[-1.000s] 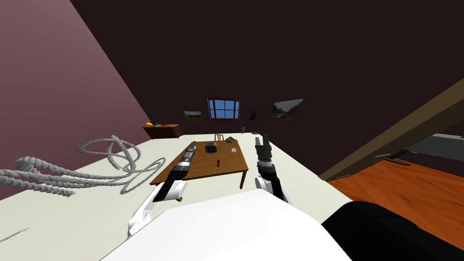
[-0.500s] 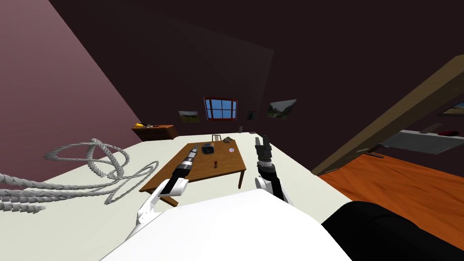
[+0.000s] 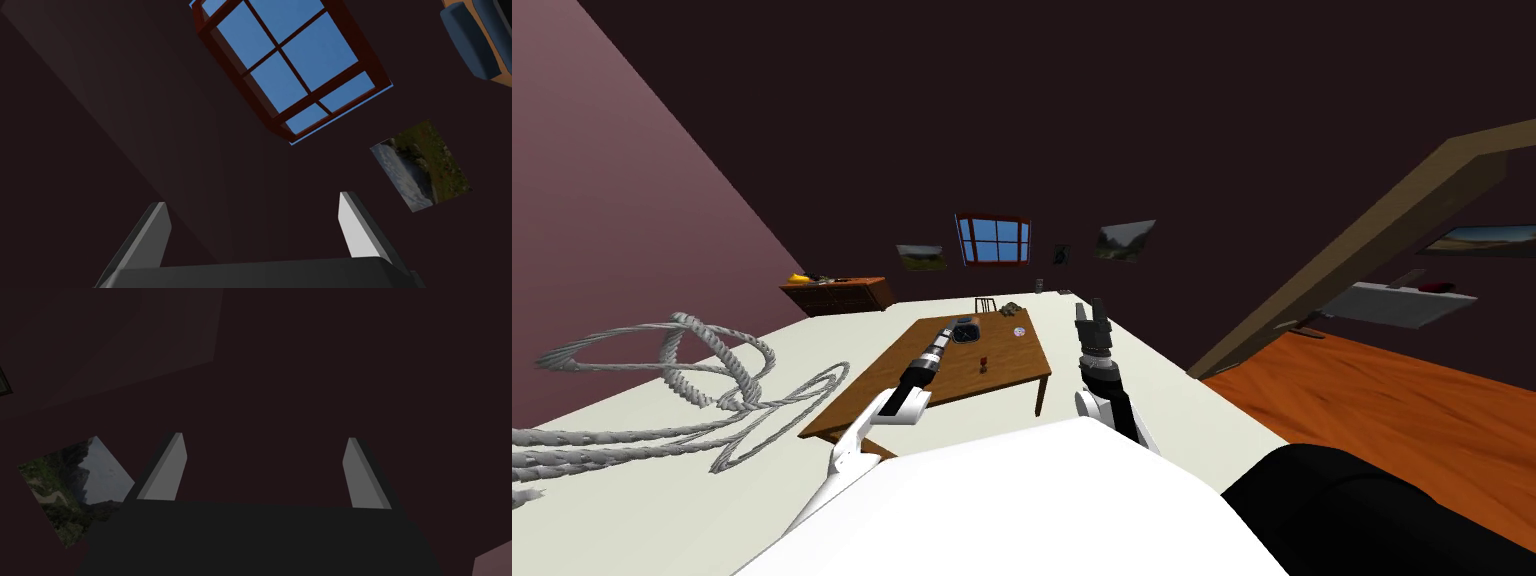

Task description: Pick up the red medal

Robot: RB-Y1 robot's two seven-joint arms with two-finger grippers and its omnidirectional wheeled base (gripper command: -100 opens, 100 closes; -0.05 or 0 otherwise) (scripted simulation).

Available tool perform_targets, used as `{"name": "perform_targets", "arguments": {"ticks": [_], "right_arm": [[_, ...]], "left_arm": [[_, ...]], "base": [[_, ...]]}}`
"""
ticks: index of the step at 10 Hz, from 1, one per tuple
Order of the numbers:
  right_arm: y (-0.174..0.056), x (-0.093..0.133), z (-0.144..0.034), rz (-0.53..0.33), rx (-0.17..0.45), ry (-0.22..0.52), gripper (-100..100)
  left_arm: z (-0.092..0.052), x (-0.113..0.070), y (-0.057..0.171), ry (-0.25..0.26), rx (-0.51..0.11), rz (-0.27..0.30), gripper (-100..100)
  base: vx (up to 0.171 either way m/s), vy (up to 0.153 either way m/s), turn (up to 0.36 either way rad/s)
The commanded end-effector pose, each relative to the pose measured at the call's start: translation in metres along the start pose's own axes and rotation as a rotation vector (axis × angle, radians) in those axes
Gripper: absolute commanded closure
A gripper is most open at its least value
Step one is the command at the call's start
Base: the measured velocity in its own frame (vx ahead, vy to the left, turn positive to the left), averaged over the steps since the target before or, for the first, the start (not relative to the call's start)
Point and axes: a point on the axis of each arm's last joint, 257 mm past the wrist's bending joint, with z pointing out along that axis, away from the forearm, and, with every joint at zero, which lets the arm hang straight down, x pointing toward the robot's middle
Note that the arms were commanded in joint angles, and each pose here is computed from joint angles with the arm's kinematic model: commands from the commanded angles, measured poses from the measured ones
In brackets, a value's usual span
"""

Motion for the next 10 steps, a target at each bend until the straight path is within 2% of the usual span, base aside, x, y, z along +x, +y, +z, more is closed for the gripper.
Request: {"name": "perform_targets", "arguments": {"ticks": [1,2,3,4,5,8,10], "right_arm": [[0.0,0.0,0.0,0.0,0.0,0.0,0],[0.0,0.0,0.0,0.0,0.0,0.0,0],[0.0,0.0,0.0,0.0,0.0,0.0,0],[0.0,0.0,0.0,0.0,0.0,0.0,0],[0.0,0.0,0.0,0.0,0.0,0.0,0],[0.0,0.0,0.0,0.0,0.0,0.0,0],[0.0,0.0,0.0,0.0,0.0,0.0,0]], "left_arm": [[0.001,0.007,0.017,0.019,-0.033,0.017,-100],[0.007,0.013,0.025,0.043,-0.051,0.051,-100],[0.004,0.016,0.037,0.05,-0.076,0.051,-100],[0.009,0.022,0.045,0.074,-0.093,0.085,-100],[0.005,0.025,0.058,0.082,-0.119,0.085,-100],[0.006,0.039,0.095,0.143,-0.198,0.153,-100],[0.003,0.041,0.103,0.148,-0.214,0.153,-100]], "base": [[0.01,-0.018,-0.08],[0.012,-0.026,-0.12],[0.01,-0.024,-0.073],[0.008,-0.032,-0.115],[0.004,-0.025,-0.071],[0.01,-0.035,-0.116],[0.006,-0.019,-0.023]]}}
